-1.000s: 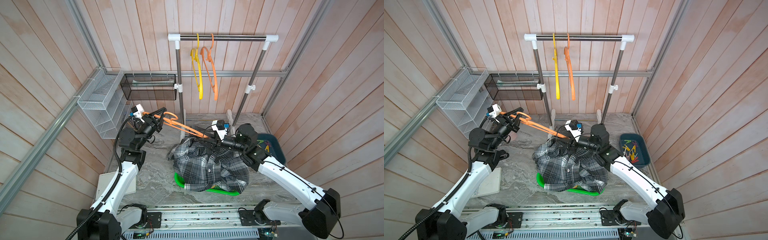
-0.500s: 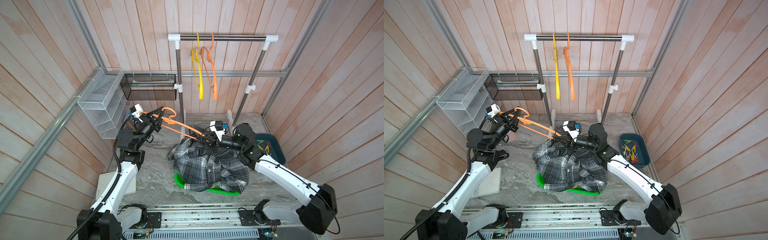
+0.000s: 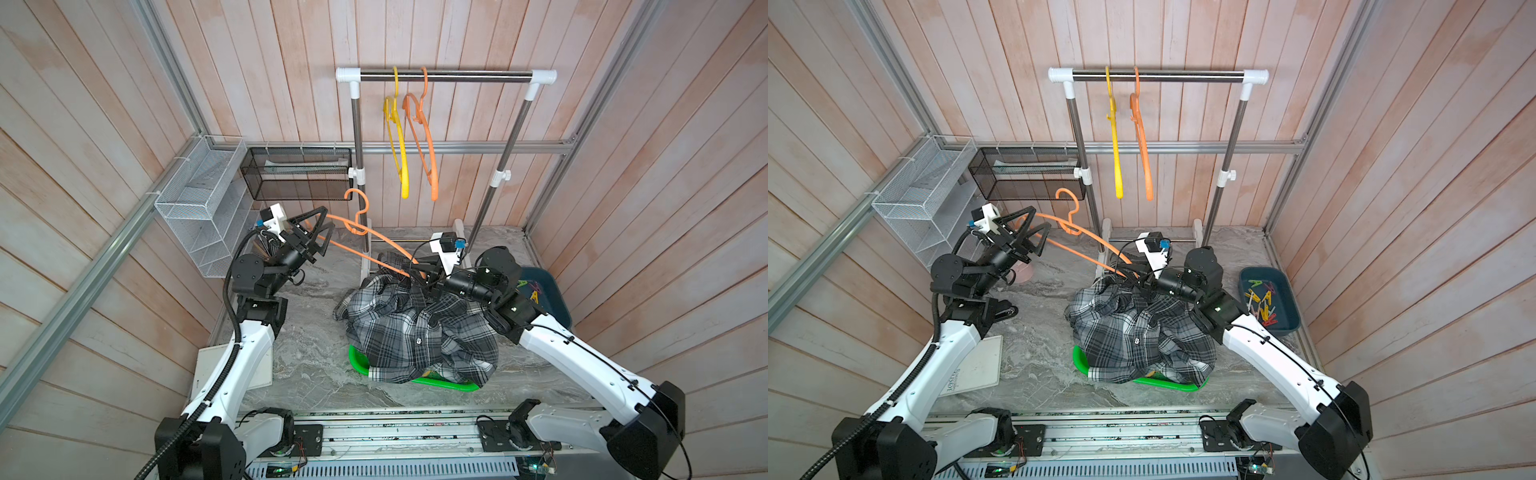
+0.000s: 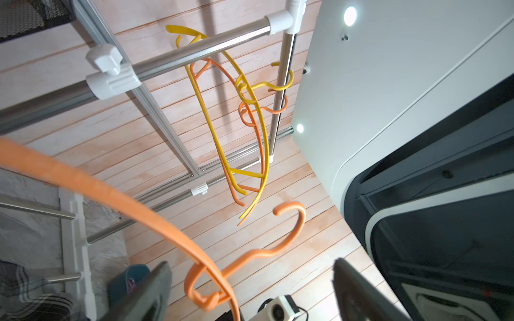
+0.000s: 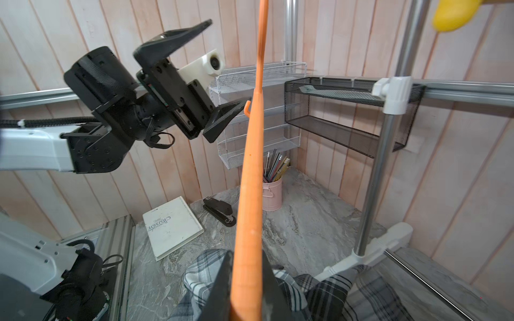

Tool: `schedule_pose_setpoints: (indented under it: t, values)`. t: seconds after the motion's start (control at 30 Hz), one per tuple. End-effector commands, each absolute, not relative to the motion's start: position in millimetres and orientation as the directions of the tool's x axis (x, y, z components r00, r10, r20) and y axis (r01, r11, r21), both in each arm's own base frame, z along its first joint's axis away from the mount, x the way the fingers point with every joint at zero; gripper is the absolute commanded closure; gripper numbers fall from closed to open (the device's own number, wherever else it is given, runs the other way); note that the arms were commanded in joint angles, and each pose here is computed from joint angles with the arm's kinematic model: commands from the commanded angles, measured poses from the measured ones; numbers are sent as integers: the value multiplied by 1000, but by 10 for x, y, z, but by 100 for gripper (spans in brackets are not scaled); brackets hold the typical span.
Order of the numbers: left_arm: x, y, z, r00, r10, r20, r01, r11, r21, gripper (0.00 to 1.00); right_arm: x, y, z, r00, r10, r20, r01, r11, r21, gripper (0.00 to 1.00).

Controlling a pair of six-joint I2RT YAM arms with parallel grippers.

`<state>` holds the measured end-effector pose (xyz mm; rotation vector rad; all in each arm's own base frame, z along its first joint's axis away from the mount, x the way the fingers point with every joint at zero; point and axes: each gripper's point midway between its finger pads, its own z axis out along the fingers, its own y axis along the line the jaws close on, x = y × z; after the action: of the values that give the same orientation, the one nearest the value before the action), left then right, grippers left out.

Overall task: Remove the clothespins securing long-sleeve shirts to the hanger
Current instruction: Remove the long-sleeve shirt from the hanger, then place the hanger on the clothesline.

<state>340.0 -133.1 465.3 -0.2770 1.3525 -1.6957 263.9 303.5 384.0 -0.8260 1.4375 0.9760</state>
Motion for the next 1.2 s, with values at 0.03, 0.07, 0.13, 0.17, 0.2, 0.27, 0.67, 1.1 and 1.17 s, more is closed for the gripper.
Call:
schedule_pose_setpoints:
  t: [0.03, 0.07, 0.13, 0.17, 0.2, 0.27, 0.67, 1.1, 1.17]
  values:
    - [3186, -1216, 4931, -410, -757, -509, 620, 179, -764, 0, 2822, 2830, 3767, -204, 52, -978, -811, 551, 198, 100]
    - [3178, -1181, 4935, -387, -760, -523, 623, 203, -756, 0, 2839, 2813, 3718, -223, 51, -973, -798, 564, 213, 100]
    - [3157, -1114, 4955, -342, -759, -553, 622, 258, -739, 0, 2891, 2752, 3611, -271, 54, -961, -765, 594, 248, 100]
    - [3146, -1076, 4965, -317, -759, -569, 622, 287, -729, 0, 2917, 2717, 3578, -289, 61, -955, -746, 611, 265, 100]
    - [3141, -1033, 4969, -291, -757, -585, 615, 320, -720, 0, 2949, 2671, 3527, -312, 68, -948, -723, 630, 283, 100]
    - [3112, -959, 4995, -234, -747, -622, 608, 386, -693, 0, 3021, 2554, 3454, -351, 96, -931, -674, 664, 322, 100]
    - [2944, -634, 5061, 11, -628, -778, 480, 686, -547, 0, 3398, 1662, 3201, -455, 293, -841, -399, 777, 487, 100]
    - [3159, -509, 4468, -71, -601, -796, 333, 738, -587, 0, 3639, 1084, 4442, -199, 225, -954, -217, 939, 267, 100]
    - [3209, -479, 4332, -104, -603, -791, 301, 739, -603, 0, 3644, 1047, 4635, -158, 213, -964, -206, 948, 243, 100]
